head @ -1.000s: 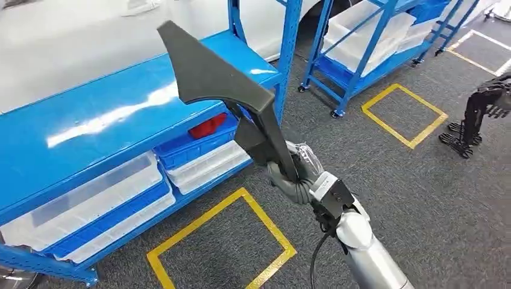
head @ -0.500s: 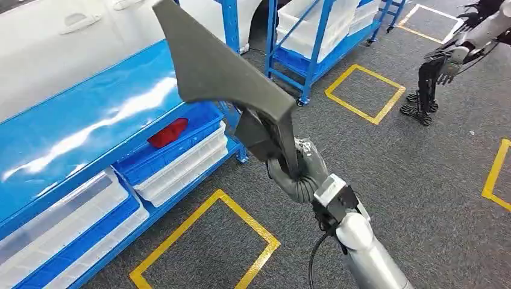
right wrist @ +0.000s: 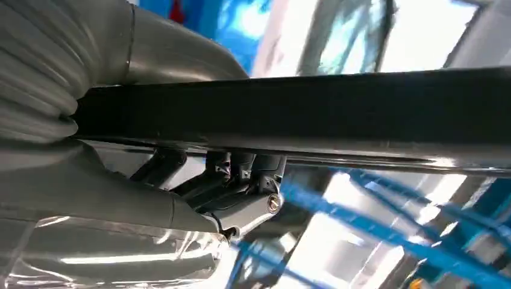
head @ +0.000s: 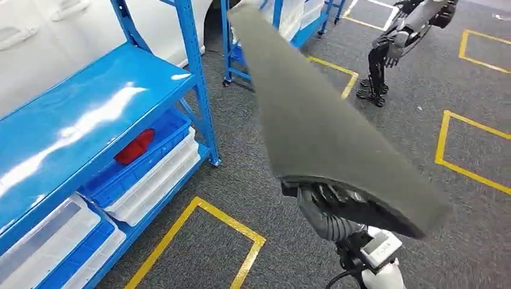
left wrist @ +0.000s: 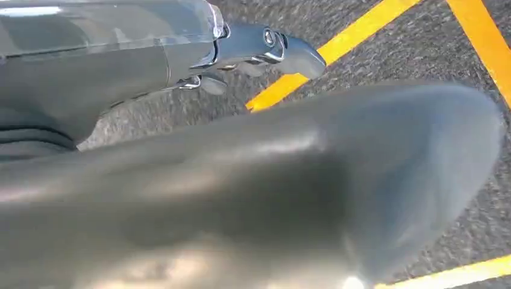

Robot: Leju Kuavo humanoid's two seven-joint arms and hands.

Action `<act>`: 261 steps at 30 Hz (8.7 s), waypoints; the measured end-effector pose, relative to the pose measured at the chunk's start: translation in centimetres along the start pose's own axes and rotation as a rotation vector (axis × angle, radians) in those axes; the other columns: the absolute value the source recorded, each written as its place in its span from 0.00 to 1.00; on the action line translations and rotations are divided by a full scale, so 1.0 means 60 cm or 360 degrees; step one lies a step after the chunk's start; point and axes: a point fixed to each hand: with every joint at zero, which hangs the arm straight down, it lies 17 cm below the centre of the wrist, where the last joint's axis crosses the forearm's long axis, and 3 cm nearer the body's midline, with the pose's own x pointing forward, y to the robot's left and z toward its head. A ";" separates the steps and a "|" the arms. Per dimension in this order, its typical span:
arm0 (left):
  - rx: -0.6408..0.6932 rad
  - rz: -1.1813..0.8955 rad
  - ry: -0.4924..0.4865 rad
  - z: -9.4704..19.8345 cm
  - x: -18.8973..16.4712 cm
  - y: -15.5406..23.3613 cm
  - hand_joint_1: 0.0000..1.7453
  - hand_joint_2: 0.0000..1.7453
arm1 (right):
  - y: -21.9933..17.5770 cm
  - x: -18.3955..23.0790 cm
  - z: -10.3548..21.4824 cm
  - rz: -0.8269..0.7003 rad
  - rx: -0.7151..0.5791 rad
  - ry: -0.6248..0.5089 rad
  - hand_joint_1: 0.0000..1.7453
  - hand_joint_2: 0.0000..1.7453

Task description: Take the parts from the cabinet and place them on the table.

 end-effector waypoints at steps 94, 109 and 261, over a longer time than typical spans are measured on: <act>0.0003 0.0104 -0.0015 0.005 0.002 -0.032 0.00 0.00 | 0.015 -0.068 -0.014 -0.0169 0.0153 0.0124 1.00 1.00; -0.0002 0.0106 -0.0038 0.008 0.001 -0.031 0.00 0.00 | 0.011 -0.017 0.040 -0.0027 0.0087 0.0101 1.00 1.00; 0.0053 0.0059 -0.0016 -0.018 0.032 0.068 0.00 0.00 | -0.046 -0.099 0.025 -0.0138 0.0004 0.0188 1.00 1.00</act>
